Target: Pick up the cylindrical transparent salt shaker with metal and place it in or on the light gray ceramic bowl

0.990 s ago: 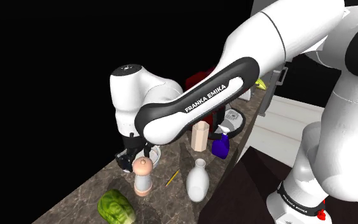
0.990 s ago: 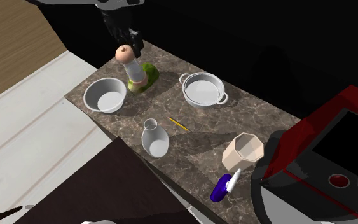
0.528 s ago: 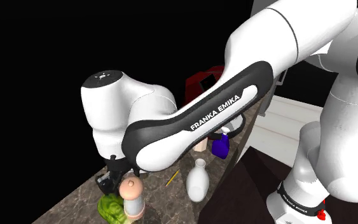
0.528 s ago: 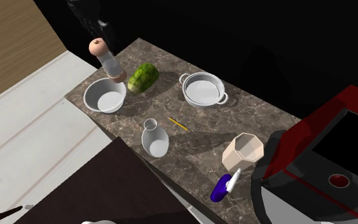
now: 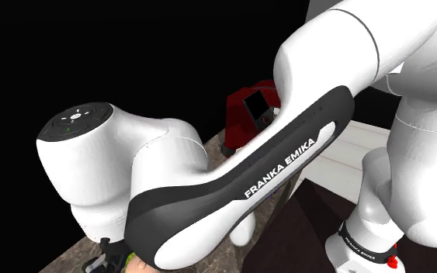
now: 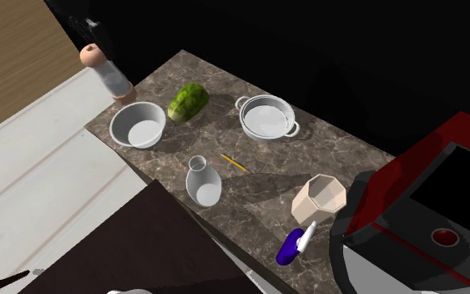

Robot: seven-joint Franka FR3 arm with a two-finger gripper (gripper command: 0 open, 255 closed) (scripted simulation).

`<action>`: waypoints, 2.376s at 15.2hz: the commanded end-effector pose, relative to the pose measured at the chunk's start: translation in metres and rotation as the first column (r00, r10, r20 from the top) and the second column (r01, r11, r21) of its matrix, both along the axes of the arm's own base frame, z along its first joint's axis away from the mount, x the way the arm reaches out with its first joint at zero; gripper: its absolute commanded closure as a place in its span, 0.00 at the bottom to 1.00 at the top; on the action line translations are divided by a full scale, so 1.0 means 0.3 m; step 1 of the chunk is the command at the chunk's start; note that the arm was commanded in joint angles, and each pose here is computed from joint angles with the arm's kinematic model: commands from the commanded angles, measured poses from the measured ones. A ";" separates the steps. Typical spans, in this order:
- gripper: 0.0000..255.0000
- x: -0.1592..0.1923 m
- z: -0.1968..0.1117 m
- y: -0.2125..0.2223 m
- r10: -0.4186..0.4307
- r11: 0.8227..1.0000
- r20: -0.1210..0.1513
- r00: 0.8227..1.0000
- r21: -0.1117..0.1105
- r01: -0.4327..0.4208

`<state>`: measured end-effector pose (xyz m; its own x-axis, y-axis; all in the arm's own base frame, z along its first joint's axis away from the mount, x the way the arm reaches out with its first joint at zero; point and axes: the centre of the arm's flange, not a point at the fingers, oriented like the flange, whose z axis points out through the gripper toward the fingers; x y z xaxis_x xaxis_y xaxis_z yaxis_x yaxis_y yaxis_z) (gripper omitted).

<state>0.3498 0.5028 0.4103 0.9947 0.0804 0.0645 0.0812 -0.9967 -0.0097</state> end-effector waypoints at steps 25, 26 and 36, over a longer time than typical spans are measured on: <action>1.00 -0.007 -0.446 0.013 -0.001 1.000 0.000 1.000 0.000 0.001; 1.00 -0.006 -0.446 0.013 -0.001 1.000 0.000 1.000 0.000 0.001; 0.00 -0.006 -0.446 0.014 -0.001 1.000 0.000 1.000 0.000 0.001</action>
<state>0.3479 0.5069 0.2765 0.9948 0.0792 0.0646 0.0800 -0.9967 -0.0096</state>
